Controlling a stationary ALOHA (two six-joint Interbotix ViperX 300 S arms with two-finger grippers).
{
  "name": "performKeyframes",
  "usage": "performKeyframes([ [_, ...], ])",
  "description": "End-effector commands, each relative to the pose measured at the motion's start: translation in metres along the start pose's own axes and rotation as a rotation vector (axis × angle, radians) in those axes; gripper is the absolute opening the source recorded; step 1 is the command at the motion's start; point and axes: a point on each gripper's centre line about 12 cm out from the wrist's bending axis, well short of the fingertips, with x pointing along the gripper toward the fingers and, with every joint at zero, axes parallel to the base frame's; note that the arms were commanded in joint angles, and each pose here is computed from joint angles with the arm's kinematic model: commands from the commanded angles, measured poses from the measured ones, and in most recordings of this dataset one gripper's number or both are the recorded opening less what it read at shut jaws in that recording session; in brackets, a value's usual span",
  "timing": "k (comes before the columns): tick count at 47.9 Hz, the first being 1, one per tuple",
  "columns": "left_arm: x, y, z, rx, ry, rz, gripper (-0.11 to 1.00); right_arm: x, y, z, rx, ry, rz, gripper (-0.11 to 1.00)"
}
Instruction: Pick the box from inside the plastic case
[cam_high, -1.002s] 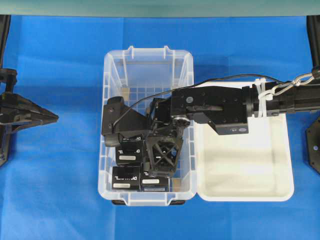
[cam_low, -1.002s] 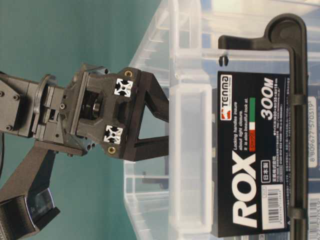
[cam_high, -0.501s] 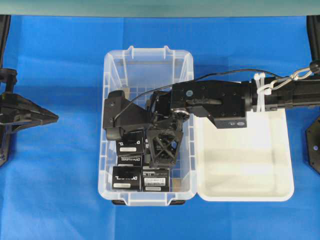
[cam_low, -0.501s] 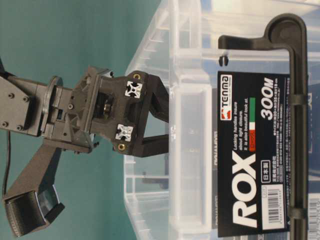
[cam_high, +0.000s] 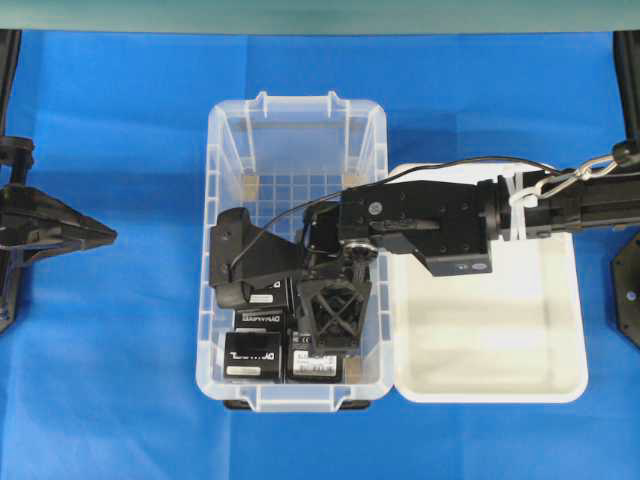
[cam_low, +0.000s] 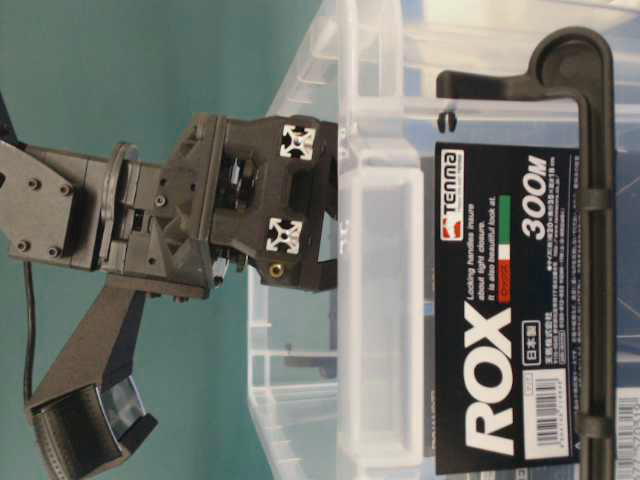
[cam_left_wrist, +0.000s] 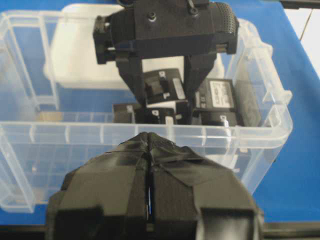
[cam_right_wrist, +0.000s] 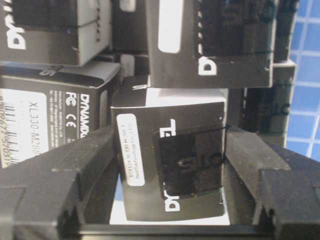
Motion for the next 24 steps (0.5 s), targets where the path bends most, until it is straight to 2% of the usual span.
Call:
performKeyframes([
  [1, 0.0, 0.0, 0.012, -0.001, -0.029, 0.002, -0.07, -0.004, 0.001, 0.004, 0.0, -0.012, 0.002, 0.61],
  [13, 0.0, 0.0, 0.012, -0.002, -0.029, 0.003, -0.07, -0.025, -0.009, 0.012, 0.021, -0.038, -0.003, 0.61],
  [24, 0.0, 0.0, 0.012, 0.001, -0.029, 0.004, -0.07, -0.073, -0.025, 0.02, 0.052, -0.082, -0.011, 0.61],
])
